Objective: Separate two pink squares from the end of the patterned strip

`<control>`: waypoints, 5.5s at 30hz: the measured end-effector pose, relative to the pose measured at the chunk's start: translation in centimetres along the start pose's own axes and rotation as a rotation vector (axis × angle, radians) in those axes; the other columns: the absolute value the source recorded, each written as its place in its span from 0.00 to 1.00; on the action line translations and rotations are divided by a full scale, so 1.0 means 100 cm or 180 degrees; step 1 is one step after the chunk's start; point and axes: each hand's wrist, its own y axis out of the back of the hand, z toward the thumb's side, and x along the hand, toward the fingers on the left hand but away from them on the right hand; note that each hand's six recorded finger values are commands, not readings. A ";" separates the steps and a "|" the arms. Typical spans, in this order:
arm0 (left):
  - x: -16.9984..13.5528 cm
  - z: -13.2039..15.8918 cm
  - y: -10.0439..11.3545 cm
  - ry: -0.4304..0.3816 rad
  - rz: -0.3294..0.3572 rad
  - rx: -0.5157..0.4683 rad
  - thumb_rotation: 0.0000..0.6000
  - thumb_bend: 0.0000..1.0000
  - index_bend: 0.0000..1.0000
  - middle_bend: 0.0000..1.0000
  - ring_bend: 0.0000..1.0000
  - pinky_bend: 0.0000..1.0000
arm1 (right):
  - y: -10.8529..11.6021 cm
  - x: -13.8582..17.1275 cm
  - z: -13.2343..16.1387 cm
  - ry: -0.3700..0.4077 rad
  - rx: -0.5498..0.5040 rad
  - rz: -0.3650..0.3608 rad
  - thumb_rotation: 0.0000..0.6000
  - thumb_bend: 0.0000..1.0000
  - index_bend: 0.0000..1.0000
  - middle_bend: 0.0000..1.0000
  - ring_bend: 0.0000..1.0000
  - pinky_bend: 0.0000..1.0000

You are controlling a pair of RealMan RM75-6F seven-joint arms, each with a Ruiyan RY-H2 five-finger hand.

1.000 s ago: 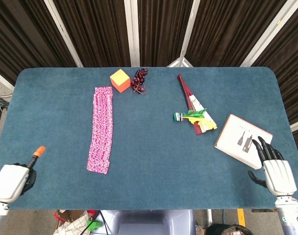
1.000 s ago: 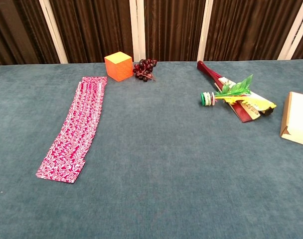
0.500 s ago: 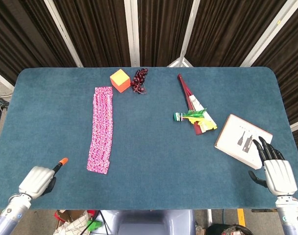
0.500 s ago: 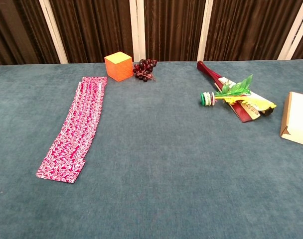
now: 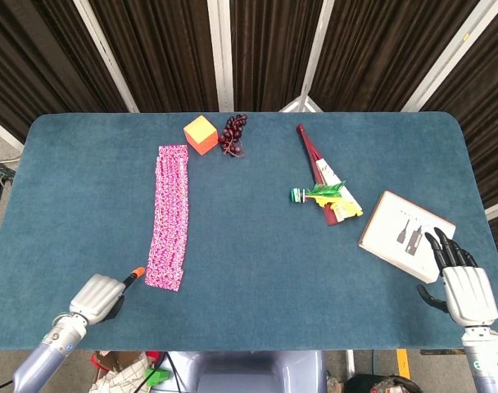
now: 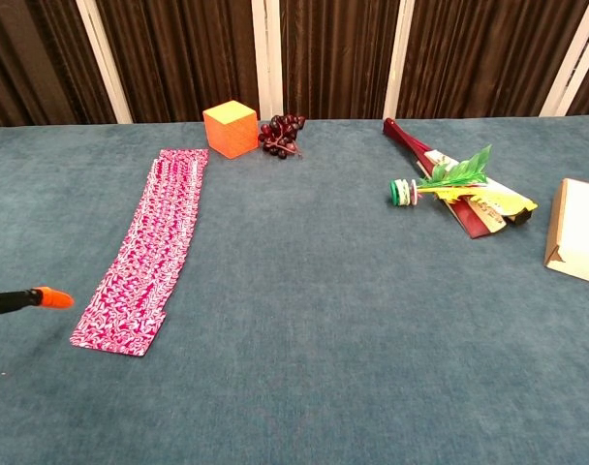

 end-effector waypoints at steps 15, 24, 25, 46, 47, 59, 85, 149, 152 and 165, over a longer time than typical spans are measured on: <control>0.012 0.026 -0.002 -0.0178 -0.0056 0.0092 1.00 0.93 0.08 0.87 0.76 0.73 | 0.003 0.000 -0.003 -0.0020 -0.0024 -0.0024 1.00 0.27 0.00 0.00 0.14 0.25; 0.013 0.028 -0.006 -0.0174 -0.0120 0.0118 1.00 0.93 0.08 0.87 0.76 0.73 | 0.004 0.000 -0.003 -0.0019 -0.0033 -0.0030 1.00 0.27 0.00 0.00 0.14 0.25; 0.013 0.027 -0.006 -0.0166 -0.0128 0.0122 1.00 0.93 0.08 0.87 0.76 0.73 | 0.004 0.000 -0.004 -0.0021 -0.0034 -0.0029 1.00 0.27 0.00 0.00 0.14 0.25; 0.005 0.008 -0.017 0.0083 -0.0304 0.0174 1.00 0.93 0.08 0.87 0.76 0.73 | 0.005 0.001 -0.003 -0.0012 -0.0054 -0.0046 1.00 0.27 0.00 0.00 0.14 0.25; 0.004 0.006 -0.017 0.0099 -0.0299 0.0177 1.00 0.93 0.08 0.87 0.76 0.73 | 0.005 0.001 -0.004 -0.0014 -0.0053 -0.0050 1.00 0.27 0.00 0.00 0.14 0.25; -0.014 -0.022 -0.023 0.0294 -0.0380 0.0250 1.00 0.93 0.08 0.87 0.76 0.73 | 0.005 0.001 -0.003 -0.0013 -0.0058 -0.0043 1.00 0.27 0.00 0.00 0.14 0.25; -0.045 -0.077 -0.012 0.0631 -0.0147 0.0223 1.00 0.93 0.06 0.87 0.76 0.73 | -0.001 0.000 0.001 0.0015 -0.0041 0.0019 1.00 0.27 0.00 0.00 0.14 0.25; 0.007 0.040 -0.006 -0.0233 -0.0454 0.0437 1.00 0.94 0.00 0.88 0.78 0.74 | 0.007 0.001 -0.008 -0.0038 -0.0127 -0.0041 1.00 0.27 0.00 0.00 0.14 0.25; 0.000 0.043 -0.008 -0.0253 -0.0489 0.0467 1.00 0.94 0.00 0.88 0.78 0.74 | 0.007 0.001 -0.007 -0.0034 -0.0131 -0.0041 1.00 0.27 0.00 0.00 0.14 0.25; -0.031 0.053 -0.014 -0.0399 -0.0646 0.0542 1.00 0.94 0.01 0.88 0.78 0.74 | 0.008 0.001 -0.009 -0.0045 -0.0150 -0.0050 1.00 0.27 0.00 0.00 0.14 0.25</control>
